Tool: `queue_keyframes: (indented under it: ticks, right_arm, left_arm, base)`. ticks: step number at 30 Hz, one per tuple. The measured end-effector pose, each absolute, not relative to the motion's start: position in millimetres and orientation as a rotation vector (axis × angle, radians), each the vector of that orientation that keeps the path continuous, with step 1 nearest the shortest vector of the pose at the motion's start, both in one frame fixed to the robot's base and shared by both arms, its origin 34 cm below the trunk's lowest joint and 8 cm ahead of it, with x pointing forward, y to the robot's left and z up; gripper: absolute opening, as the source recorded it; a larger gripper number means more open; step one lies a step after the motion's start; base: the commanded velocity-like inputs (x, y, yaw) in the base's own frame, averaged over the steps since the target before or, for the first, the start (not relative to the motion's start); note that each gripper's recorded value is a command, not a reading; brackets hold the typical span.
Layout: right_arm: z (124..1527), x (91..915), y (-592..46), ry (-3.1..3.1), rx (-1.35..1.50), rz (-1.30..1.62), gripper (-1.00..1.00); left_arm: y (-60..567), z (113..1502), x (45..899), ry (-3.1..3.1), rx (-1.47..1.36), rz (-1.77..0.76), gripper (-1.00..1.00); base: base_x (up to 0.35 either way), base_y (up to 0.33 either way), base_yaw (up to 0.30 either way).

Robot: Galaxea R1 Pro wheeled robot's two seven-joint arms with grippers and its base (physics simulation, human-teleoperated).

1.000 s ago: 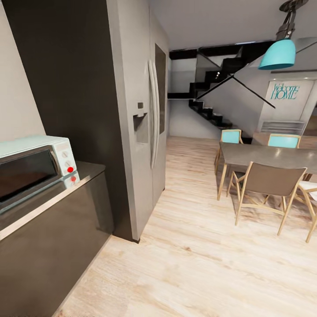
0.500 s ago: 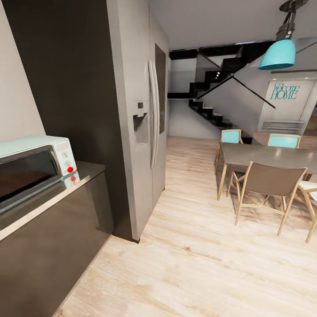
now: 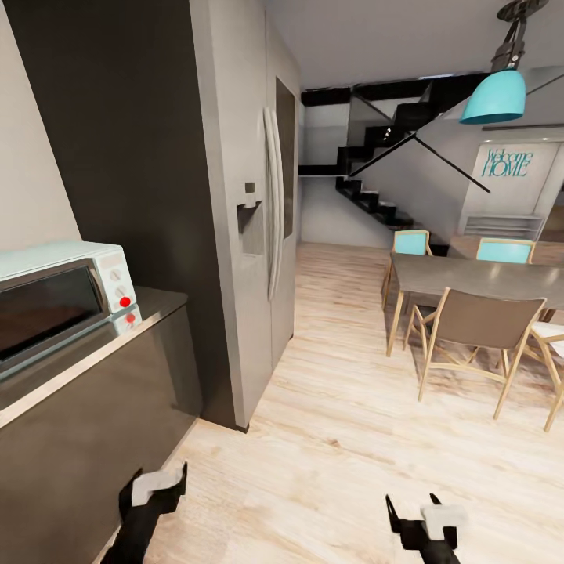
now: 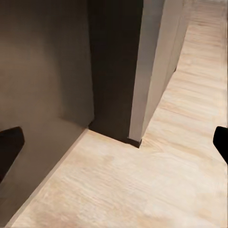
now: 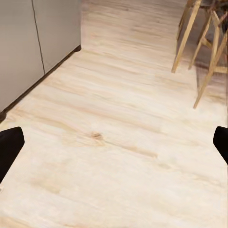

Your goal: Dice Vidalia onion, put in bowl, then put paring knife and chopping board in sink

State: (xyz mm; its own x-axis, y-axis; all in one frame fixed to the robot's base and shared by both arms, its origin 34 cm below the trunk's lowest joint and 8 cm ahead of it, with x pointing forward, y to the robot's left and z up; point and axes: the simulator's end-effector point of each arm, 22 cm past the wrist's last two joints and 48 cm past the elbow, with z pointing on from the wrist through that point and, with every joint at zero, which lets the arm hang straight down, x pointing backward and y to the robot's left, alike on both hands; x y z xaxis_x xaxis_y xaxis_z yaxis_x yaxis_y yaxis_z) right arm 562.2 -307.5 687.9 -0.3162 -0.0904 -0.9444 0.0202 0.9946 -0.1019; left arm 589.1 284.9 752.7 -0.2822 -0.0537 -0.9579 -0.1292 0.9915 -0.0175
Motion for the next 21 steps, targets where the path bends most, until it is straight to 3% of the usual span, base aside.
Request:
queue_keyframes:
  ticks: [8,16,21]
  right_arm:
    - [809,613,-299,1.657,-0.034,-0.107,1.0]
    - [834,617,-308,1.621,0.042,-0.183,1.0]
    - [849,619,-299,1.586,0.051,-0.188,1.0]
  left_arm:
    - [296,886,616,1.575,-0.132,0.087,1.0]
    - [300,907,618,1.542,-0.056,0.074,1.0]
    - [300,900,618,1.576,-0.042,0.066,1.0]
  base:
    - [0.0,0.0,0.0]
    - [0.0,0.0,0.008]
    - [0.0,0.0,0.167]
